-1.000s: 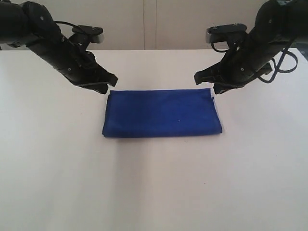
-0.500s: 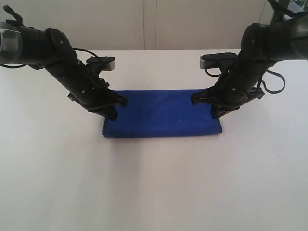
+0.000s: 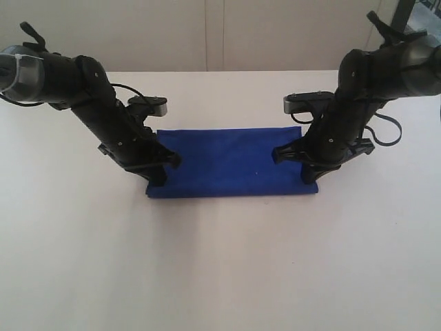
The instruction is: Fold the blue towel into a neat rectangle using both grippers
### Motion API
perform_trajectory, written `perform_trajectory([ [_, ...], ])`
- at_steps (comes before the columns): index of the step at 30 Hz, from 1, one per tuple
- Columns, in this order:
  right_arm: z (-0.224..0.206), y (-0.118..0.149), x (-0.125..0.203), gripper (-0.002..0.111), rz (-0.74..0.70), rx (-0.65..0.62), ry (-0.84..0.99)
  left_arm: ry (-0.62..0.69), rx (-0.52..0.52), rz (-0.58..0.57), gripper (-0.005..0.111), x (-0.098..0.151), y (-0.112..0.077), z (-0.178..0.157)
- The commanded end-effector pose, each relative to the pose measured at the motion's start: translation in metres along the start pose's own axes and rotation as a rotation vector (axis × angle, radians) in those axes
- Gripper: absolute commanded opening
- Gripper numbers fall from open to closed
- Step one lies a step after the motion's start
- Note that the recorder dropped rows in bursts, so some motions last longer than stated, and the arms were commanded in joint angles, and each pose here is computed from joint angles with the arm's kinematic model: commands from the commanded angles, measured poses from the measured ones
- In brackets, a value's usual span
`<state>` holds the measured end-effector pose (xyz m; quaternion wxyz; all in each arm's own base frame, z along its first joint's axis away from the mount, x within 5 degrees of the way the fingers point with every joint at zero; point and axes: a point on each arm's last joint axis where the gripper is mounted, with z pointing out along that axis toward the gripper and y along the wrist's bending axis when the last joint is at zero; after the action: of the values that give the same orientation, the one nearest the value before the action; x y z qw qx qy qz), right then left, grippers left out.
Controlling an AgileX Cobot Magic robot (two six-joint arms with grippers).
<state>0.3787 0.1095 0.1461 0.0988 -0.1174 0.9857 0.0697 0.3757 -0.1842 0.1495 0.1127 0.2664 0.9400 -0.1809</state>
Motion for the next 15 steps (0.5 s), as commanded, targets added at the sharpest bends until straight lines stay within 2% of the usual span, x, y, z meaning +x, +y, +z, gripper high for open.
perform_trajectory([
  [1,-0.002,-0.002,-0.002,0.000,0.010,0.002,-0.009,0.052,-0.017,0.040,0.000,0.005,0.003,0.002],
  [15,0.007,-0.004,0.009,0.000,0.015,0.006,0.012,0.051,-0.019,0.041,0.000,0.005,0.003,0.002],
])
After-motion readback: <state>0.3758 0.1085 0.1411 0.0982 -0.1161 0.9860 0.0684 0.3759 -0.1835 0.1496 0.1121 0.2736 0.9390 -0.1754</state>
